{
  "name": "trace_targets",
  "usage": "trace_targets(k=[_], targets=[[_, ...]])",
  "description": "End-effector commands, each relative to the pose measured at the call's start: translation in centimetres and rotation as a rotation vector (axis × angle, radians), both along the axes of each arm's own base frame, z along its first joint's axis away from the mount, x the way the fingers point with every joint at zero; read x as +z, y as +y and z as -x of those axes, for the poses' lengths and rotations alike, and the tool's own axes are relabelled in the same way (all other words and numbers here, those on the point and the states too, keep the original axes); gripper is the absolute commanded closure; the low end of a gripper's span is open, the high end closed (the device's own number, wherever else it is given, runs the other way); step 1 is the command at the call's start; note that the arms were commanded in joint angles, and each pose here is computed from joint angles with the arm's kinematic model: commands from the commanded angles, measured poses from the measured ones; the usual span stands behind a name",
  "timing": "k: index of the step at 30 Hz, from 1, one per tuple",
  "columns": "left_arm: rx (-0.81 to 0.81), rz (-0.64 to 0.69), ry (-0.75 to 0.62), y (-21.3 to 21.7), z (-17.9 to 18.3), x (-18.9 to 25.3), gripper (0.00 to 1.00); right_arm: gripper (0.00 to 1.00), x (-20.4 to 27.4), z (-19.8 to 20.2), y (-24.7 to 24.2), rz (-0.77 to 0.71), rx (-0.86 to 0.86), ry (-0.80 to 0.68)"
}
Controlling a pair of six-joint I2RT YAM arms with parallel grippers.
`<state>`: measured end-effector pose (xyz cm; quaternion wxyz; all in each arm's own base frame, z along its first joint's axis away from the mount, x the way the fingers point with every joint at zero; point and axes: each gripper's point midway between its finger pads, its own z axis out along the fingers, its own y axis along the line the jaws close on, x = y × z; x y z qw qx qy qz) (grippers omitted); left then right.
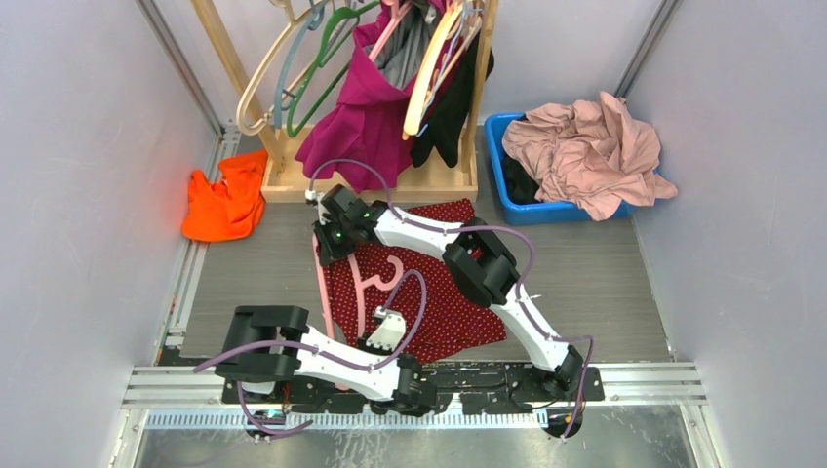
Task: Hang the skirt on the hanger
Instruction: Hang the skirt on the hanger.
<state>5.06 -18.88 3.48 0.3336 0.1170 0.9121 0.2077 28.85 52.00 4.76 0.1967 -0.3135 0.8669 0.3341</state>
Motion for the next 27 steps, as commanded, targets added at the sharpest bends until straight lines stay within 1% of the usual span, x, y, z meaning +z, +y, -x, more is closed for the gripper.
trace_targets(k=[1,4,6,11,21,27], targets=[[0.02,0.192,0.008,-3.4,0.5,-0.9,1.0,0.85,3.9,0.1,2.0,-0.1,0.028,-0.023],[0.022,0.194,0.008,-3.4,0.5,-0.9,1.0,0.94,5.3,0.3,2.1,-0.133,0.037,-0.031],[0.02,0.193,0.008,-3.4,0.5,-0.8,1.0,0.98,6.6,0.3,2.2,-0.16,0.039,-0.042],[0.023,0.195,0.008,-3.3,0.5,-0.7,1.0,0.99,9.4,0.2,2.0,-0.201,0.041,-0.075],[0.022,0.199,0.004,-3.5,0.5,-0.6,1.0,0.99,13.3,-0.8,0.9,-0.276,0.021,-0.104],[-0.01,0.207,0.006,-5.5,0.6,-0.7,1.0,0.99,13.9,-1.5,1.2,-0.309,0.019,-0.087]])
